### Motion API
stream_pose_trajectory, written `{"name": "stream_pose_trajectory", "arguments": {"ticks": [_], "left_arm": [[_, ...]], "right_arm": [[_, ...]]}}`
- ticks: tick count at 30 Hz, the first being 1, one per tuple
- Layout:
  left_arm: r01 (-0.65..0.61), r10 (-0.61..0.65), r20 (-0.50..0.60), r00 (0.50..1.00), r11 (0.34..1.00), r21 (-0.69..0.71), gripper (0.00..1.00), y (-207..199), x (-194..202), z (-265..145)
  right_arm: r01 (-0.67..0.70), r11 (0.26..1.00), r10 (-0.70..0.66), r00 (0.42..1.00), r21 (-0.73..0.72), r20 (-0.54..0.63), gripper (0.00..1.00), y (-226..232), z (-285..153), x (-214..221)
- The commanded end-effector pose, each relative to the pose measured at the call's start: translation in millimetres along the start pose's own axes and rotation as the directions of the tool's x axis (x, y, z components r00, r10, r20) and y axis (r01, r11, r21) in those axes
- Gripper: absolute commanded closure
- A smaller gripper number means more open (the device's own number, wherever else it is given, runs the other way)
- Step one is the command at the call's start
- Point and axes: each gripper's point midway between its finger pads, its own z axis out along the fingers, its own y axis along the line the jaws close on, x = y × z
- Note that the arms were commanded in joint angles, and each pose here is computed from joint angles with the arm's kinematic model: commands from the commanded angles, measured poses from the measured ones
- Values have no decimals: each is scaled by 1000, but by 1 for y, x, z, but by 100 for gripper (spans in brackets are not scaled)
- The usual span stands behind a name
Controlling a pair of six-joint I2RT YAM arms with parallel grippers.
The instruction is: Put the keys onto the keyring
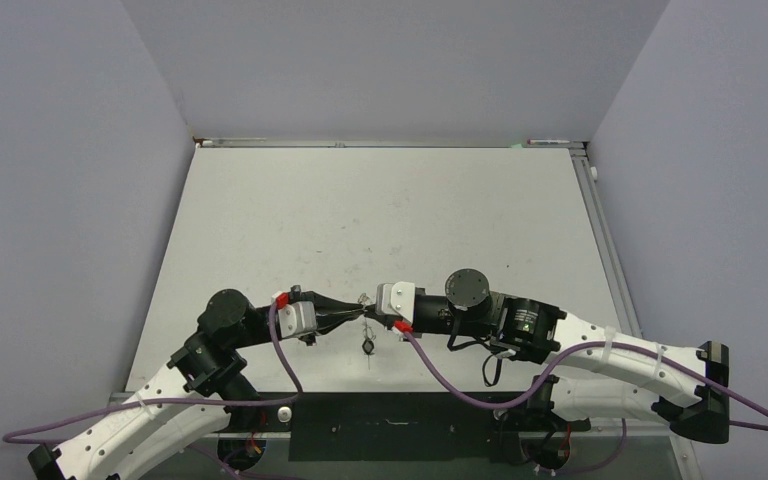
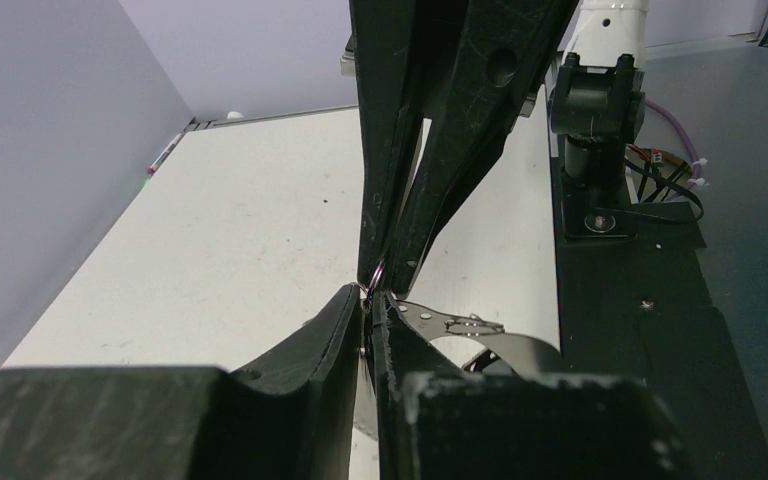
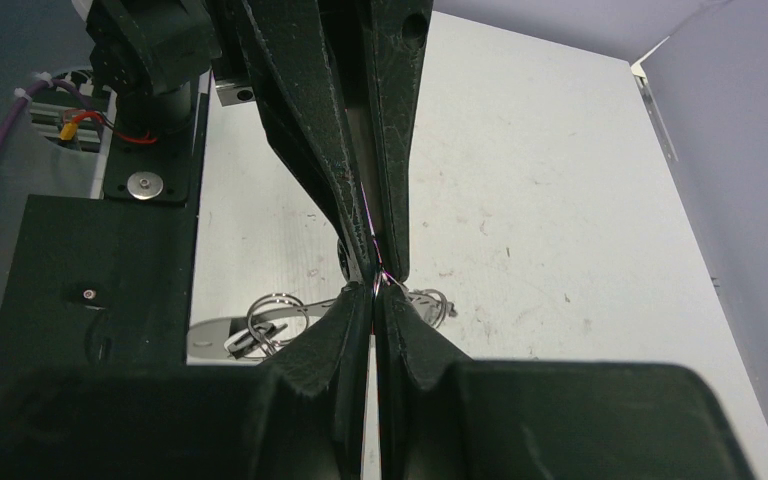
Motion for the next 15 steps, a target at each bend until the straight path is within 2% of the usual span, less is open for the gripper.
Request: {"name": "stream_pose_trajectory", "arguments": {"ticks": [1, 15], "left_arm": [[-42, 41, 88, 995, 999, 11, 93, 1, -26, 3], [-41, 42, 65, 997, 999, -30, 93, 9, -23, 3]], "right_arm": [[8, 999, -2, 992, -40, 130, 95, 7, 1, -30], [18, 1000, -16, 978, -7, 210, 95, 3, -16, -49]]}}
